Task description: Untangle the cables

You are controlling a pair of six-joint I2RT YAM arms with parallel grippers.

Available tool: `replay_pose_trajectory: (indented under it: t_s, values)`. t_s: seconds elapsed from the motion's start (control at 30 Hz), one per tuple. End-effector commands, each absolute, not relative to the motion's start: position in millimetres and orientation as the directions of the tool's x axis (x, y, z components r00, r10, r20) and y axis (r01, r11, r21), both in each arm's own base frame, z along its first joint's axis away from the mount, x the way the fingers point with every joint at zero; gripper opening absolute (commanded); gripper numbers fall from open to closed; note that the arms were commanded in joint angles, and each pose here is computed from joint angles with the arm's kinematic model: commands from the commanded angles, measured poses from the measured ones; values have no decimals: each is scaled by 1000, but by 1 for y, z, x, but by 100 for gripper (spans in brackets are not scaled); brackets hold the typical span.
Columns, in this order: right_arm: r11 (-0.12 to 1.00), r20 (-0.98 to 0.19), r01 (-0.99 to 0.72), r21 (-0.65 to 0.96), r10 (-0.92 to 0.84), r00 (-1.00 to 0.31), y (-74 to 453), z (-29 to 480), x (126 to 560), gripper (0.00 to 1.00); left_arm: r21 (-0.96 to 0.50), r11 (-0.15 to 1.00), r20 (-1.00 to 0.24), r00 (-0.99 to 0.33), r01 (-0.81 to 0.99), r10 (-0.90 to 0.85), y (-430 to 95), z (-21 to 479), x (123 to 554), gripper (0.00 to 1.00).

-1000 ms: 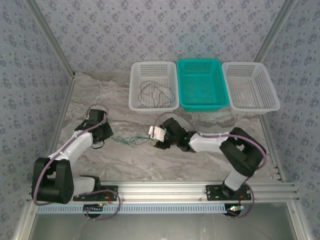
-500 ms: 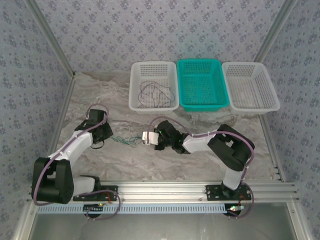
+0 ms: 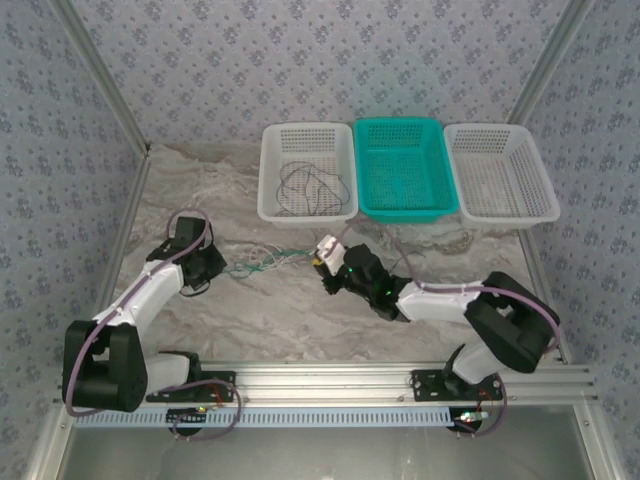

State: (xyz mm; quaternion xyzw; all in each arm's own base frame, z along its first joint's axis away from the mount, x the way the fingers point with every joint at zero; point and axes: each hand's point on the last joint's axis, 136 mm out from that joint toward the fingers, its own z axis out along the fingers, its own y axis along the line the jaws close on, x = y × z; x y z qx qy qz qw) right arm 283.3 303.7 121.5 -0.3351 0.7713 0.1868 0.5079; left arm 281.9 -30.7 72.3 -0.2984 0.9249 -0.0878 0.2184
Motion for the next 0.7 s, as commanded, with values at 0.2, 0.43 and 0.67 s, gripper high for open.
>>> replay_pose_trajectory:
  t_s: [0.2,0.43,0.67]
  values:
    - [951,-828,235,201,293,-478,79,108,322,0,-2,728,-494,-632,-685,-596,51,75,255,0]
    - [839,-767,454,300,495,-408,12,108,312,0,-2,729,-494,-633,-685,-596,51,75,255,0]
    - [946,-810,-82,315,223,-543,103,135,321,0,-180,837,-464,-706,-517,-535,11,73,277,1]
